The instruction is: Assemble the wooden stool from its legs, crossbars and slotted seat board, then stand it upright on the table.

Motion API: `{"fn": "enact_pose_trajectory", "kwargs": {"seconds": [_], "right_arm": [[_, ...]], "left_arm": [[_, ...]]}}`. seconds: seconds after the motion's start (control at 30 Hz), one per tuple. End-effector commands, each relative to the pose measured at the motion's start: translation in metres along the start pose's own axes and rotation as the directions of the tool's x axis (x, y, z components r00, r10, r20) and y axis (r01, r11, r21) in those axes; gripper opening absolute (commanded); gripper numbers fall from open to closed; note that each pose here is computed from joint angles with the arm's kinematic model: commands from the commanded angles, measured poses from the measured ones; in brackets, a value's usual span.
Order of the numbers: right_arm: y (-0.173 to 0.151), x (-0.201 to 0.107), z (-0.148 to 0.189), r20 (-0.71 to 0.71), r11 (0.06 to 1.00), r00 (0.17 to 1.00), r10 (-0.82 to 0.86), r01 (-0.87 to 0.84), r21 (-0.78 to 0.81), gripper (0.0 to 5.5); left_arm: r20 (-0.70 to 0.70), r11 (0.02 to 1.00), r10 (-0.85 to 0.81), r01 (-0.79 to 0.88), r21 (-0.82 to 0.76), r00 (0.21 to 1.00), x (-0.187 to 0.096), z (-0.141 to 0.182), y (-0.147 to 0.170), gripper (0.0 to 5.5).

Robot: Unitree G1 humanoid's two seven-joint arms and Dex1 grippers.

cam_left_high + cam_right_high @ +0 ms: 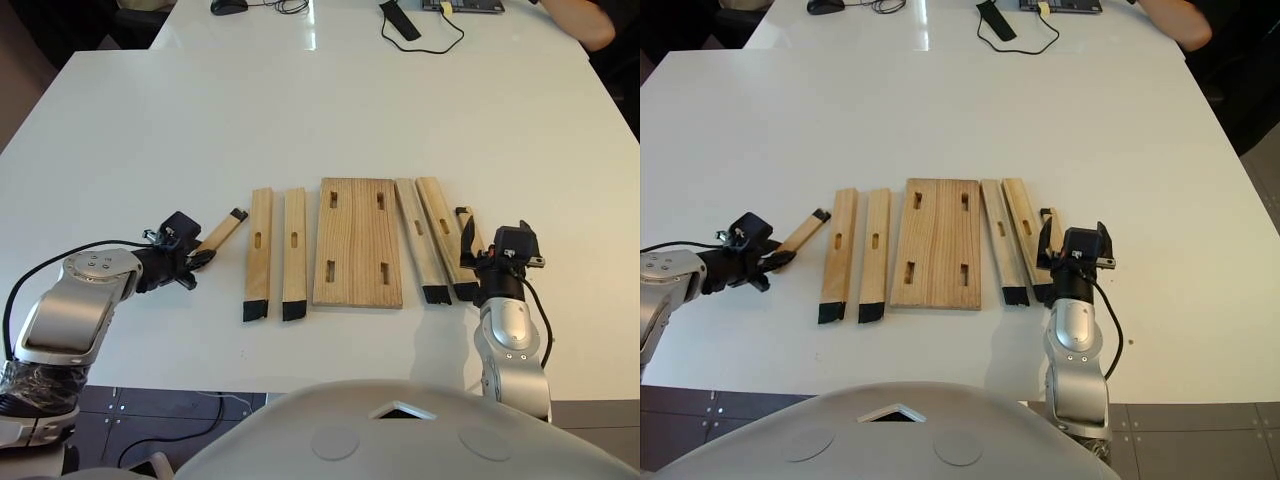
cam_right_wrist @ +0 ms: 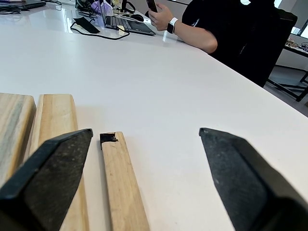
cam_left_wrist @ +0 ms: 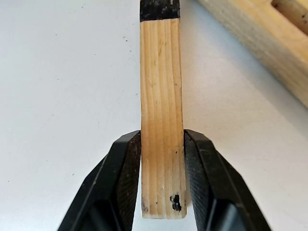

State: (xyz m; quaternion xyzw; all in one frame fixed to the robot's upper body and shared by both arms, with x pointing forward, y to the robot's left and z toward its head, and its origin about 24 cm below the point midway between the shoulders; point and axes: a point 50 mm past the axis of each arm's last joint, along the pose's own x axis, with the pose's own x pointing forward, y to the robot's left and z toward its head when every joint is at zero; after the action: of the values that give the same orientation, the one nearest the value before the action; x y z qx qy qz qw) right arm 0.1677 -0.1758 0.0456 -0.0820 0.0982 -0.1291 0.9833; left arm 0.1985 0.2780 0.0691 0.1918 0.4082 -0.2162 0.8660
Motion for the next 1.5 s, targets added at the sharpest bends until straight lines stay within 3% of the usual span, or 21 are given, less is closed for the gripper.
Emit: {"fn": "enact_pose_trajectory", "kwargs": {"seconds": [0.03, 0.17, 0.27, 0.33, 0.37, 0.47, 0.53, 0.67, 0.8, 0.97, 1.23, 1.5], "right_arm": [[-0.006, 0.005, 0.006, 0.023, 1.000, 1.000, -0.008, 0.008, -0.011, 4.08], [-0.018, 0.010, 0.029, 0.118, 0.999, 0.993, 0.031, -0.036, 0.040, 4.08], [-0.021, 0.008, 0.065, 0.261, 0.939, 0.935, 0.240, -0.292, 0.181, 4.08], [-0.020, 0.004, 0.094, 0.384, 0.789, 0.810, 0.443, -0.556, 0.262, 4.08], [-0.019, 0.002, 0.108, 0.443, 0.699, 0.722, 0.531, -0.669, 0.252, 4.08], [-0.015, -0.004, 0.146, 0.546, 0.378, 0.400, 0.737, -0.912, 0.157, 4.08], [-0.013, -0.002, 0.162, 0.545, 0.247, 0.264, 0.796, -0.963, 0.106, 4.08], [0.003, -0.003, 0.182, 0.452, 0.068, 0.049, 0.891, -0.997, -0.027, 4.08], [0.013, -0.010, 0.188, 0.354, -0.084, -0.102, 0.930, -0.994, -0.067, 4.08], [0.016, -0.017, 0.198, 0.302, -0.203, -0.214, 0.929, -0.977, -0.070, 4.08], [0.013, -0.015, 0.195, 0.256, -0.167, -0.181, 0.950, -0.983, -0.076, 4.08], [0.010, -0.016, 0.190, 0.213, -0.172, -0.185, 0.959, -0.982, -0.079, 2.96]], "left_arm": [[0.168, 0.996, 0.005, -0.019, 0.085, 0.986, 0.004, 0.033, 0.014, 1.30], [0.475, 0.955, 0.056, -0.186, 0.230, 0.878, -0.022, 0.106, 0.042, 1.30], [0.694, 0.948, -0.172, -0.074, 0.309, 0.699, -0.053, 0.153, 0.010, 1.30], [0.792, 0.934, -0.329, 0.052, 0.354, 0.515, -0.070, 0.170, -0.021, 1.30], [0.806, 0.926, -0.371, 0.116, 0.359, 0.461, -0.073, 0.173, -0.031, 1.30], [0.759, 0.782, -0.590, 0.429, 0.452, 0.275, -0.079, 0.171, -0.058, 1.30], [0.732, 0.685, -0.661, 0.530, 0.500, 0.164, -0.084, 0.171, -0.064, 1.30], [0.692, 0.539, -0.720, 0.675, 0.504, 0.059, -0.080, 0.170, -0.069, 1.30], [0.590, 0.424, -0.806, 0.736, 0.529, 0.040, -0.072, 0.162, -0.084, 1.30], [0.516, 0.428, -0.851, 0.693, 0.580, 0.094, -0.065, 0.156, -0.091, 1.30], [0.514, 0.452, -0.850, 0.657, 0.604, 0.113, -0.065, 0.157, -0.088, 1.30], [0.502, 0.448, -0.855, 0.670, 0.592, 0.129, -0.060, 0.153, -0.094, 1.30]]}}
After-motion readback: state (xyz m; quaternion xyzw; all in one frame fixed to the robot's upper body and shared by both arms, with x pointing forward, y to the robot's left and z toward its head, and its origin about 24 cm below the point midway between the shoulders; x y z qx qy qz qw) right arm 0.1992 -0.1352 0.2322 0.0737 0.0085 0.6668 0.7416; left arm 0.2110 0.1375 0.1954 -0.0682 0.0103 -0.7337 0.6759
